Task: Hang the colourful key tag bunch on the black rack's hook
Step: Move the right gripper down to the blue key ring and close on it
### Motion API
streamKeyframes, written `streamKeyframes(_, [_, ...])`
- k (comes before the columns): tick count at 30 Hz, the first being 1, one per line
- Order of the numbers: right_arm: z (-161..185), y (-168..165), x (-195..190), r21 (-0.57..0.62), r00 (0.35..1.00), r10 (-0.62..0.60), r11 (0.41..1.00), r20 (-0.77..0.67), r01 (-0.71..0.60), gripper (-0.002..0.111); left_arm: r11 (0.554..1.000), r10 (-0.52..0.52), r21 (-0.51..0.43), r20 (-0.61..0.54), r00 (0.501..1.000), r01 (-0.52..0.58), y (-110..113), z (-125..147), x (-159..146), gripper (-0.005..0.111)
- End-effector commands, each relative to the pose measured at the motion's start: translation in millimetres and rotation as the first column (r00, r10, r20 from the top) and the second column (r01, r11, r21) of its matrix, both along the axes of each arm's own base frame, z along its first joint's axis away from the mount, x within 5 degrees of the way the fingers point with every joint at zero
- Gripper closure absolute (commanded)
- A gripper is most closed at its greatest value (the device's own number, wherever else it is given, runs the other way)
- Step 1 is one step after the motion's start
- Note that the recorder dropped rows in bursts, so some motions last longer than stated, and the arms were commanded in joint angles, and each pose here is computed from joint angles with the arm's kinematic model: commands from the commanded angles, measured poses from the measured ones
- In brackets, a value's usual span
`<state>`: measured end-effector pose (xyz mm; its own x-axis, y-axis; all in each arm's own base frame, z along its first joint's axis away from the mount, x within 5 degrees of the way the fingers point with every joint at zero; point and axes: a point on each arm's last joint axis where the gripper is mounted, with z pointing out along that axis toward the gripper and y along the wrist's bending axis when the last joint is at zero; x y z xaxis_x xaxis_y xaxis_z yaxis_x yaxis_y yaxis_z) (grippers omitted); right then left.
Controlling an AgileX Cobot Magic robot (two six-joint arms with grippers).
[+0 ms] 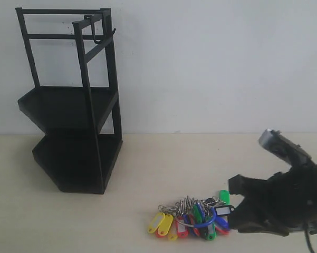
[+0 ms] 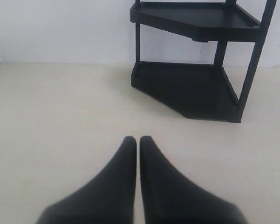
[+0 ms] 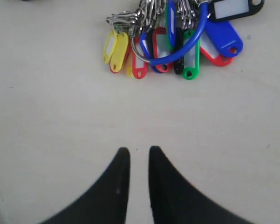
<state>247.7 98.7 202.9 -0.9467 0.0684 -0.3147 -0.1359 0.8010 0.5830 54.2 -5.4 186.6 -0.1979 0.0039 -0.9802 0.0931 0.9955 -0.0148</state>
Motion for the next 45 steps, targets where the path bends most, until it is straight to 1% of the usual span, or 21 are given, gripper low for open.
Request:
streamKeyframes(1, [-22,17,16,-0.004,0.994,-0.107,0.994,-0.003,0.107,0.059,1.0,0.002,-0.003,0.0,1.0,-0.002,0,1,0,0.102])
streamKeyframes(3, [-32,20,21,0.021,0.987,-0.158,0.987,-0.044,0.159,0.048,1.0,0.002,-0.003,0.0,1.0,-0.002,0,1,0,0.102])
streamKeyframes(4, [-35,21,23,0.033,0.986,-0.159,0.986,-0.055,0.16,0.049,1.0,0.002,-0.003,0.0,1.0,-0.002,0,1,0,0.102])
streamKeyframes(5, [-37,23,25,0.047,0.985,-0.158,0.986,-0.062,0.161,0.05,1.0,0.002,-0.003,0.0,1.0,-0.002,0,1,0,0.102])
streamKeyframes(10, [-53,34,36,0.149,0.98,-0.149,0.975,-0.131,0.168,0.066,1.0,0.002,-0.003,0.0,1.0,-0.002,0,1,0,0.102])
streamKeyframes(12, [-61,36,39,0.167,0.973,-0.169,0.967,-0.155,0.194,0.07,1.0,0.002,-0.003,0.0,1.0,-0.002,0,1,0,0.102])
streamKeyframes(14, [-66,36,41,0.168,0.972,-0.177,0.965,-0.157,0.203,0.068,1.0,0.002,-0.003,0.0,1.0,-0.002,0,1,0,0.102])
streamKeyframes(19, [-73,36,43,0.168,0.967,-0.197,0.96,-0.161,0.224,0.056,1.0,0.002,-0.003,0.0,1.0,-0.002,0,1,0,0.102])
streamKeyframes(21, [-75,35,46,0.164,0.965,-0.216,0.957,-0.147,0.239,0.054,1.0,0.002,-0.003,0.0,1.0,-0.002,0,1,0,0.102])
streamKeyframes(25, [-82,34,49,0.162,0.945,-0.277,0.939,-0.174,0.305,0.054,1.0,0.002,-0.003,0.0,1.0,-0.002,0,1,0,0.102])
streamKeyframes(27, [-86,34,50,0.164,0.941,-0.288,0.934,-0.181,0.317,0.054,1.0,0.002,-0.003,0.0,1.0,-0.002,0,1,0,0.102])
streamKeyframes(30, [-88,35,53,0.159,0.953,-0.259,0.946,-0.154,0.283,0.054,1.0,0.002,-0.003,0.0,1.0,-0.002,0,1,0,0.102])
streamKeyframes(34, [-88,37,58,0.167,0.956,-0.253,0.947,-0.148,0.276,0.054,1.0,0.002,-0.003,0.0,1.0,-0.002,0,1,0,0.102])
streamKeyframes(41, [-105,39,65,0.142,0.953,-0.251,0.951,-0.169,0.276,0.055,1.0,0.002,-0.003,0.0,1.0,-0.002,0,1,0,0.102])
streamKeyframes(45, [-104,41,72,0.142,0.961,-0.239,0.956,-0.142,0.259,0.055,1.0,0.002,-0.003,0.0,1.0,-0.002,0,1,0,0.102])
